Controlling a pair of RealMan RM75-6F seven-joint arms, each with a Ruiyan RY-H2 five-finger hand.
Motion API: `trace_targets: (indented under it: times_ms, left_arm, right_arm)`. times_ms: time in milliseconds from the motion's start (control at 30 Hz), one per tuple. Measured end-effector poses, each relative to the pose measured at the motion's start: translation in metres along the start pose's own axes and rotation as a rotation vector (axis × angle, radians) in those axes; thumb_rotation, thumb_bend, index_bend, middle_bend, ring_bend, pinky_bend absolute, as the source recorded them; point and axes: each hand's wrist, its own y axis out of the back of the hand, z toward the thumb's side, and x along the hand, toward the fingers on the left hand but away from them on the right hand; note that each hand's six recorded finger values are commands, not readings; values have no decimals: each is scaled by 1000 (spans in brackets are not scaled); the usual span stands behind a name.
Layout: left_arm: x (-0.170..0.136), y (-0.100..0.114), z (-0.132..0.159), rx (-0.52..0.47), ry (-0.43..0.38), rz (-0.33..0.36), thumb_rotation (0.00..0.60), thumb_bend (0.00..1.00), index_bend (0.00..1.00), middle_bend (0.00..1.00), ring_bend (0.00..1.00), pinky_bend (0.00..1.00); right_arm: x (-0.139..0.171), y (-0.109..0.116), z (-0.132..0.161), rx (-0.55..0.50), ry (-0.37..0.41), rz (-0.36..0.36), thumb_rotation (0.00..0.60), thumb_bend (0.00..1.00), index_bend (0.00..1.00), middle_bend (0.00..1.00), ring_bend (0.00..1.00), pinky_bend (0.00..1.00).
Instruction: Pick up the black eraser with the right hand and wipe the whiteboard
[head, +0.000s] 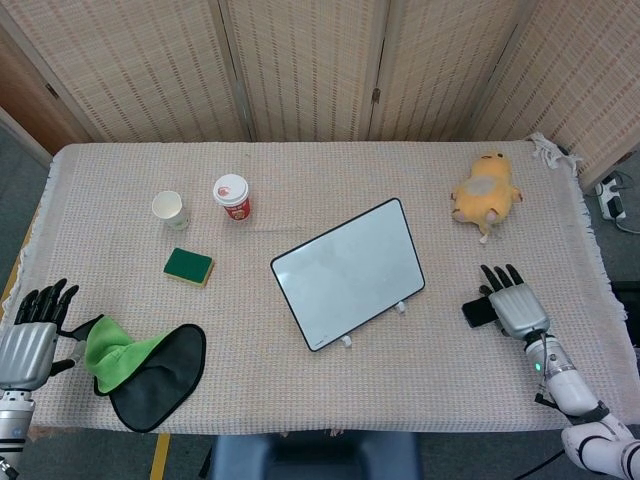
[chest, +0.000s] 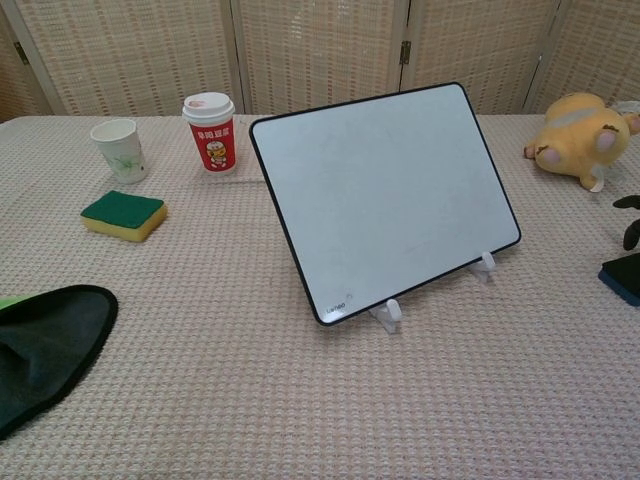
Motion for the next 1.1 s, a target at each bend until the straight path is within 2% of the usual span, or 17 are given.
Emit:
trace_targets:
  times_ms: [333, 567, 700, 800, 933, 1100]
  left_arm:
    - [-2, 1, 0, 3, -2, 11, 600, 351, 0, 0, 0, 0]
    - [-4, 3, 0, -2, -2, 14, 600, 351, 0, 0, 0, 0]
    - [-3, 2, 0, -3, -3, 9, 600, 351, 0, 0, 0, 0]
    - [-3, 2, 1, -3, -8, 9, 600, 351, 0, 0, 0, 0]
    - [-3, 2, 1, -6, -11, 7, 600, 351, 0, 0, 0, 0]
    - [-2, 3, 0, -14, -12, 5, 600, 351, 0, 0, 0, 0]
  right_arm:
    - [-7, 1, 3, -1, -4, -48, 600, 340, 506, 0, 0, 0]
    - [-2, 16, 6, -29, 7, -129, 600, 340, 521, 0, 0, 0]
    - [4, 38, 15, -62, 37, -234, 600, 340, 522, 0, 0, 0]
    - [8, 59, 26, -93, 71, -342, 600, 340, 522, 0, 0, 0]
    - [8, 85, 57, -149, 134, -495, 600, 340, 522, 0, 0, 0]
    - [-7, 106, 100, -170, 191, -605, 600, 340, 522, 0, 0, 0]
